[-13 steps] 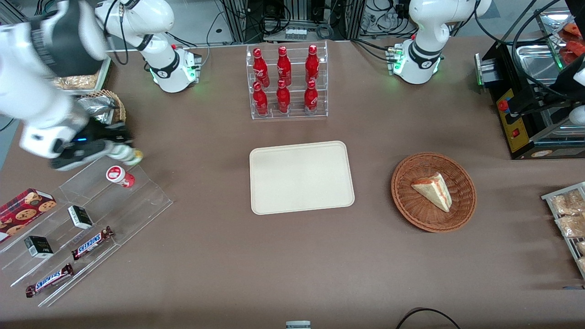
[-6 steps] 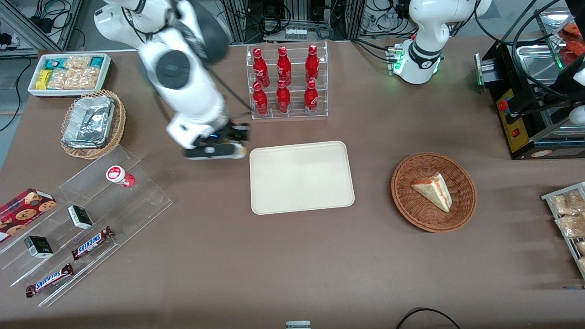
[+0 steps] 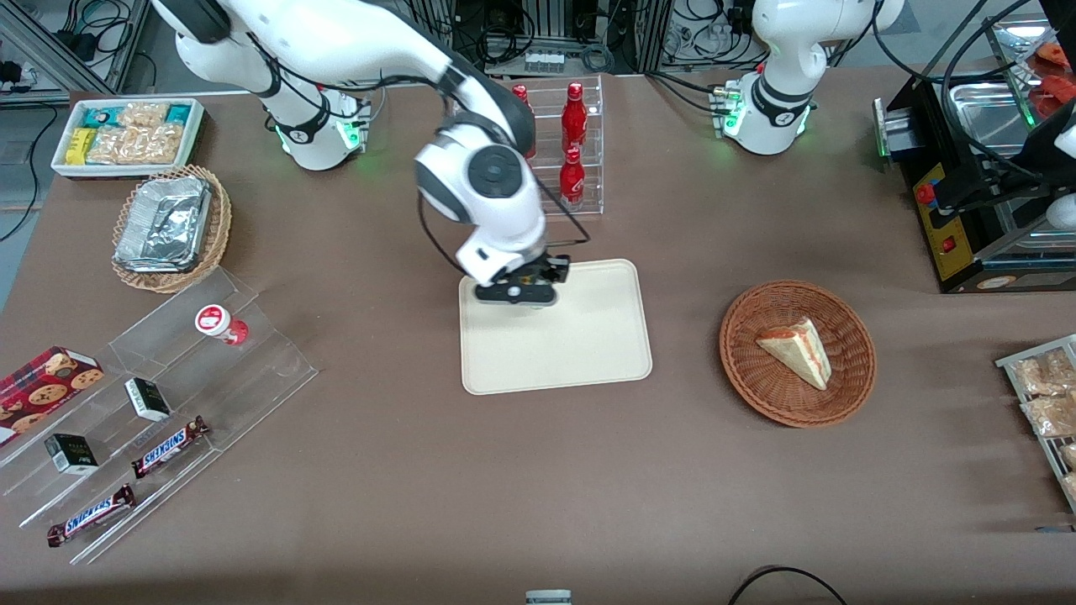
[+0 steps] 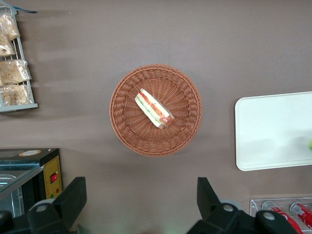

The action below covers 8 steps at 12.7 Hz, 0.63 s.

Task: Place green gum on tray
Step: 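Lift the gum bottle and carry it over the cream tray, then lower the gum bottle onto the tray and open the right gripper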

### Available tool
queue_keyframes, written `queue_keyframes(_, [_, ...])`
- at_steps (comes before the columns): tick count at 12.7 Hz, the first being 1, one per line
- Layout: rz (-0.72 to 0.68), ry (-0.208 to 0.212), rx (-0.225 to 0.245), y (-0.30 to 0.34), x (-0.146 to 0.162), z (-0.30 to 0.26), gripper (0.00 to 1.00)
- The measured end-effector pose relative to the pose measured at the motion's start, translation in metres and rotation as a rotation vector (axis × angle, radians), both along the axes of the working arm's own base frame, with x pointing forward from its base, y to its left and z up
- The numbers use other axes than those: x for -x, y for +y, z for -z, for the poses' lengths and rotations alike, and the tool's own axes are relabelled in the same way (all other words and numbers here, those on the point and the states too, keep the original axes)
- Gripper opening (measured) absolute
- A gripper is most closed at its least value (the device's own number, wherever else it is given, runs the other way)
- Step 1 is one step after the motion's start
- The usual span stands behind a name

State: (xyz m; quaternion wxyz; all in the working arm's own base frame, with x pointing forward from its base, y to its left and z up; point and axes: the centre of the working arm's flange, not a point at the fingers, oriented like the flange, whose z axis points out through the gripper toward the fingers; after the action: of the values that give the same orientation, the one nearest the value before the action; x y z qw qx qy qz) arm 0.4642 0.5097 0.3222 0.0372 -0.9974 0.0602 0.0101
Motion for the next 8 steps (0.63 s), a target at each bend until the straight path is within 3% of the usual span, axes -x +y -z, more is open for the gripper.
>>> queue_keyframes(3, [-0.015,-0.004,0.021,0.020,0.012,0.049,0.59])
queue_keyframes(8, [-0.001,-0.008,0.003,0.019,0.004,0.077,0.59])
